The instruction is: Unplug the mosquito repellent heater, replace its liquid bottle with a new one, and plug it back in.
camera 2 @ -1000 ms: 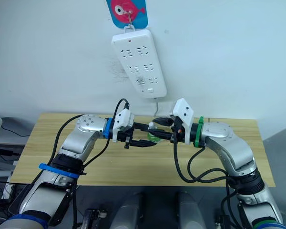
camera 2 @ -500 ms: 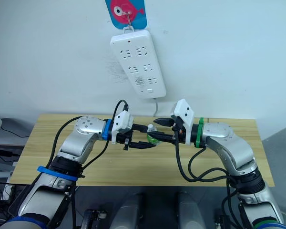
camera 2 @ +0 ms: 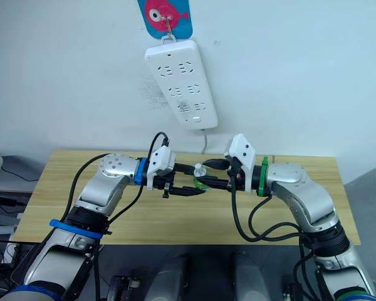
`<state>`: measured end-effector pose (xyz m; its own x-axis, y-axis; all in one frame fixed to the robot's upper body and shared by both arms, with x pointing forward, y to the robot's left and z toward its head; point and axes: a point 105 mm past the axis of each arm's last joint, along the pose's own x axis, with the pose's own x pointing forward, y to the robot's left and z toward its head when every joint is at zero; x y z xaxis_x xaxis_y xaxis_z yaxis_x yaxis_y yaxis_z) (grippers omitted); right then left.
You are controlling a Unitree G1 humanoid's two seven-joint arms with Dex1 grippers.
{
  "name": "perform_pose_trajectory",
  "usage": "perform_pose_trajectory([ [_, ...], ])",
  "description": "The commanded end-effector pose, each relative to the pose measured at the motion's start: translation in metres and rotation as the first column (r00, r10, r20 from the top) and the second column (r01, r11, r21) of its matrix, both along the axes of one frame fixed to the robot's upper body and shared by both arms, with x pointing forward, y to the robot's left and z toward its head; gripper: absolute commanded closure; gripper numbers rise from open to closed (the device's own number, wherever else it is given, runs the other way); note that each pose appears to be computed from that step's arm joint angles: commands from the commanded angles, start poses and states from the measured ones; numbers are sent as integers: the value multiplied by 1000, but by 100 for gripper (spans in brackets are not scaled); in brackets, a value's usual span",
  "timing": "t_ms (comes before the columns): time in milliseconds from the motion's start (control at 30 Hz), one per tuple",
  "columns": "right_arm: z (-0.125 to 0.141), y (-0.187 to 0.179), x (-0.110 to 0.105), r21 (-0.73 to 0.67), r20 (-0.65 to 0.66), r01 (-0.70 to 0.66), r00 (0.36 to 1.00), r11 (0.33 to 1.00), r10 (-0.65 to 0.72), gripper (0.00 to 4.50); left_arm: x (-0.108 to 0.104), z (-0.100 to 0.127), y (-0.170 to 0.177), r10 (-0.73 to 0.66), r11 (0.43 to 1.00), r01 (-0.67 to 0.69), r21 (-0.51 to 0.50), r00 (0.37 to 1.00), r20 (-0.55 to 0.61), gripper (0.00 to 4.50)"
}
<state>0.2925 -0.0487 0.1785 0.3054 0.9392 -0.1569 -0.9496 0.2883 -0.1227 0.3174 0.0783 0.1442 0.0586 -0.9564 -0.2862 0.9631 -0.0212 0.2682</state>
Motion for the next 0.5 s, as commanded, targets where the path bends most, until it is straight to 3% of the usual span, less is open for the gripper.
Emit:
perform_pose_trajectory([
  [33,8,3,-7,20,32,-28,999,999,28,223,-3,15,-5,-30,999,32,-32,998,55,234],
  [267,7,4,-5,17,40,-20,999,1000,19,223,-4,15,-6,-34,999,35,-33,998,55,234],
  [367,6,5,-6,18,34,-32,999,999,31,281,-5,16,-6,-34,999,36,-33,998,56,234],
  [433,5,5,-7,17,29,-43,999,999,42,345,-5,17,-7,-35,999,37,-36,998,57,234],
  [500,5,6,-8,17,26,-52,998,998,52,346,-6,17,-8,-37,999,39,-37,998,58,234],
])
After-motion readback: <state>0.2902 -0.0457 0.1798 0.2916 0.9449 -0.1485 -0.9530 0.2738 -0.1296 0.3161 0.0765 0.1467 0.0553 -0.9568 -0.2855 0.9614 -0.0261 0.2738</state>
